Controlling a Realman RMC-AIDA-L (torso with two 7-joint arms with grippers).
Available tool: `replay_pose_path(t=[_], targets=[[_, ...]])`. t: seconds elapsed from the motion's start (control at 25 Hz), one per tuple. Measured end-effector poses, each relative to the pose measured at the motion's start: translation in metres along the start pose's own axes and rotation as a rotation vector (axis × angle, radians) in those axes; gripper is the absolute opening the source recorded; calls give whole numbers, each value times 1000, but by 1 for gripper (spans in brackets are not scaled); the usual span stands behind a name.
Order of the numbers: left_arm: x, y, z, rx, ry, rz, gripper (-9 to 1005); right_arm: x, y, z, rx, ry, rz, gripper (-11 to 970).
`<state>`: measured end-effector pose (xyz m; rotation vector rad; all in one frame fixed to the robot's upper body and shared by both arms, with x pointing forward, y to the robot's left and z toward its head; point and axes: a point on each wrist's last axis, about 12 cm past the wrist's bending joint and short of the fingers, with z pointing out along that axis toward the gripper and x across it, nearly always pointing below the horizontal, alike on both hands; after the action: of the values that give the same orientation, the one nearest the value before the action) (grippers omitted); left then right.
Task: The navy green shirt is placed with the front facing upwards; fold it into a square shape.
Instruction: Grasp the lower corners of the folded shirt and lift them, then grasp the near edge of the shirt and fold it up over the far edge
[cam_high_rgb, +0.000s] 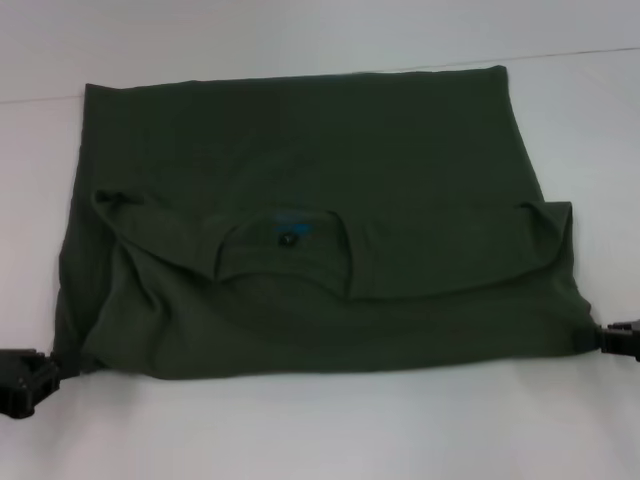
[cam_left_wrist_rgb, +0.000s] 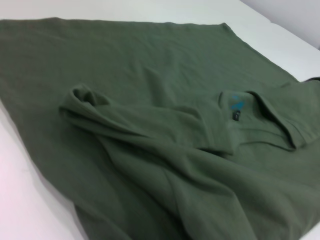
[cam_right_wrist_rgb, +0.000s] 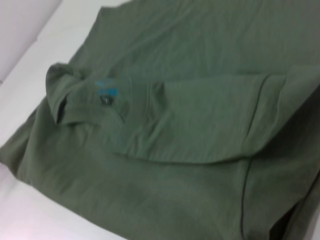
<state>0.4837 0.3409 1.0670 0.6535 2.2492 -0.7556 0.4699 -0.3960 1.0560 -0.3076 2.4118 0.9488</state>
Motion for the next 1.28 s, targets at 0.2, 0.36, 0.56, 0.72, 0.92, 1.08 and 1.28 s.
replay_pose_path(t=[0.2,0.36,0.56,0.72,0.92,1.08,1.28], targets=[[4,-1,-3,9,2,2,49,4,0,-1,-1,24,4,76],[5,-1,-4,6,7,2,49,6,0,-1,0,26,6,76],[2,4,-5,-26,-11,-35,48,7,0,-1,0,25,10,75],[-2,4,-4,-14,-8,-20,88,7,0,-1,-1,24,11,75],[-7,2,4,8,15,9,203,6,0,-1,-1,23,7,75],[-11,3,10,12,18,17,356,5,0,-1,0,23,7,75],[-16,6,11,3,16,17,601,3,0,-2,1,16,9,75]])
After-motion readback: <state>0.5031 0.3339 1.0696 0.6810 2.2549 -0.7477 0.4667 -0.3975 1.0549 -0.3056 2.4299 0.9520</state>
